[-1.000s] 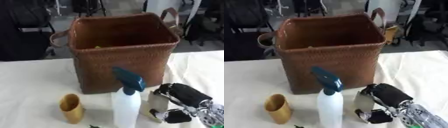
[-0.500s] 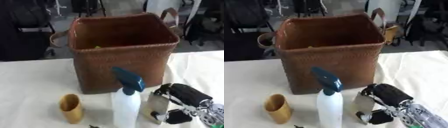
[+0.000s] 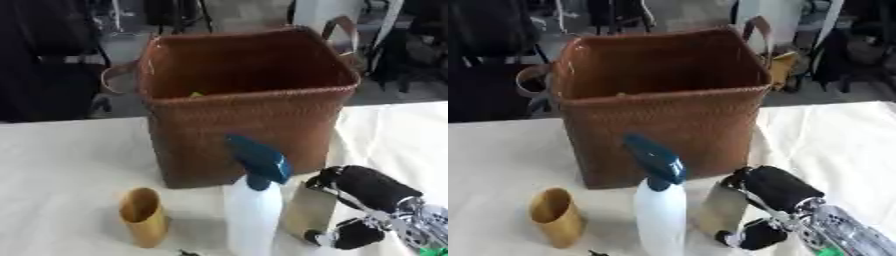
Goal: Pick up objects on the table and place them in the box.
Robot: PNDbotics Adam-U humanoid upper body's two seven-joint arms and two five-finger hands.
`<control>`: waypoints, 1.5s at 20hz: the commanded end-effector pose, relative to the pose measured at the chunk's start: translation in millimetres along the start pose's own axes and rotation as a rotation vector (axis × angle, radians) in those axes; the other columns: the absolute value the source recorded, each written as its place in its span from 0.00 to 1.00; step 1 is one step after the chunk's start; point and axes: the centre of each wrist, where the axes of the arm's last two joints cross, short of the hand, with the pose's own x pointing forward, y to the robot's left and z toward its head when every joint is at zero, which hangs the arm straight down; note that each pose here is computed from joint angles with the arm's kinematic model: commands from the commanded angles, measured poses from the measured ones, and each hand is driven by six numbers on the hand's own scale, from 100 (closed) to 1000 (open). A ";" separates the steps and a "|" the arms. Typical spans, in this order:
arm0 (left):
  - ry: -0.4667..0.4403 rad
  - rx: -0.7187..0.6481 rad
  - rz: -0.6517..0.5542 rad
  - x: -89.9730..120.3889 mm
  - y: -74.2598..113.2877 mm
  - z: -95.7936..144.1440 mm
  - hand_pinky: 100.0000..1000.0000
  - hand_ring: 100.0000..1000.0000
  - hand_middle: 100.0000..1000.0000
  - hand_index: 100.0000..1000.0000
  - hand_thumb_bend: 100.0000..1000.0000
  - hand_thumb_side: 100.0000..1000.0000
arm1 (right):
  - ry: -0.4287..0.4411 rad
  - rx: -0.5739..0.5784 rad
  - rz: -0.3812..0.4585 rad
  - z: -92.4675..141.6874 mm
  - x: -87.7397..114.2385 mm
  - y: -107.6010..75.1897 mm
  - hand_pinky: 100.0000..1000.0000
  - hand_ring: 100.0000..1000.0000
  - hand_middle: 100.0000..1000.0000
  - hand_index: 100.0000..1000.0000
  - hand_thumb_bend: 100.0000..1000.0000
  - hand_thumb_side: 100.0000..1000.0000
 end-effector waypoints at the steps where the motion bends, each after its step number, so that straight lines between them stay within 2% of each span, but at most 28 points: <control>1: -0.026 0.008 0.010 3.2 0.3 -7.8 0.70 0.70 0.74 0.65 0.00 0.89 | 0.024 0.011 0.016 -0.7 -4.8 2.9 0.79 0.38 0.62 0.76 0.52 0.46; 5: -0.025 0.008 0.010 3.2 0.3 -7.8 0.70 0.70 0.74 0.65 0.00 0.89 | 0.031 0.002 0.010 -1.5 -5.2 5.2 0.79 0.36 0.59 0.73 0.50 0.47; 6: -0.025 0.008 0.009 3.1 0.3 -7.7 0.70 0.70 0.74 0.65 0.00 0.89 | 0.033 -0.001 0.008 -1.6 -5.4 5.6 0.77 0.32 0.55 0.67 0.50 0.45; 14: -0.026 0.009 0.009 3.1 0.5 -7.9 0.70 0.70 0.74 0.65 0.00 0.89 | 0.049 -0.031 0.003 -1.2 -4.3 6.8 0.74 0.23 0.43 0.51 0.52 0.35; 17: -0.026 0.010 0.009 3.2 0.4 -8.1 0.70 0.70 0.74 0.65 0.00 0.89 | 0.054 -0.042 0.001 -1.0 -3.6 6.9 0.74 0.23 0.43 0.51 0.52 0.35; 19: -0.025 0.010 0.008 3.1 0.5 -8.1 0.69 0.70 0.74 0.65 0.00 0.89 | 0.055 -0.048 -0.001 -0.9 -3.1 6.6 0.73 0.20 0.41 0.46 0.51 0.33; 23: -0.026 0.008 0.007 3.0 0.6 -8.1 0.69 0.70 0.74 0.65 0.00 0.89 | 0.057 -0.059 -0.008 -0.5 -2.1 5.7 0.72 0.18 0.40 0.44 0.49 0.33; 24: -0.025 0.008 0.007 3.0 0.6 -8.0 0.69 0.70 0.74 0.65 0.00 0.89 | 0.058 -0.063 -0.010 -0.4 -1.9 5.1 0.71 0.16 0.37 0.42 0.44 0.36; 25: -0.025 0.008 0.006 2.9 0.8 -8.0 0.69 0.70 0.74 0.65 0.00 0.89 | 0.057 -0.073 -0.017 0.0 -1.3 3.3 0.70 0.15 0.37 0.42 0.45 0.34; 30: -0.026 0.009 0.003 2.7 1.2 -8.0 0.69 0.70 0.74 0.65 0.00 0.90 | 0.050 -0.097 -0.046 3.6 1.5 -4.0 0.69 0.14 0.35 0.41 0.40 0.37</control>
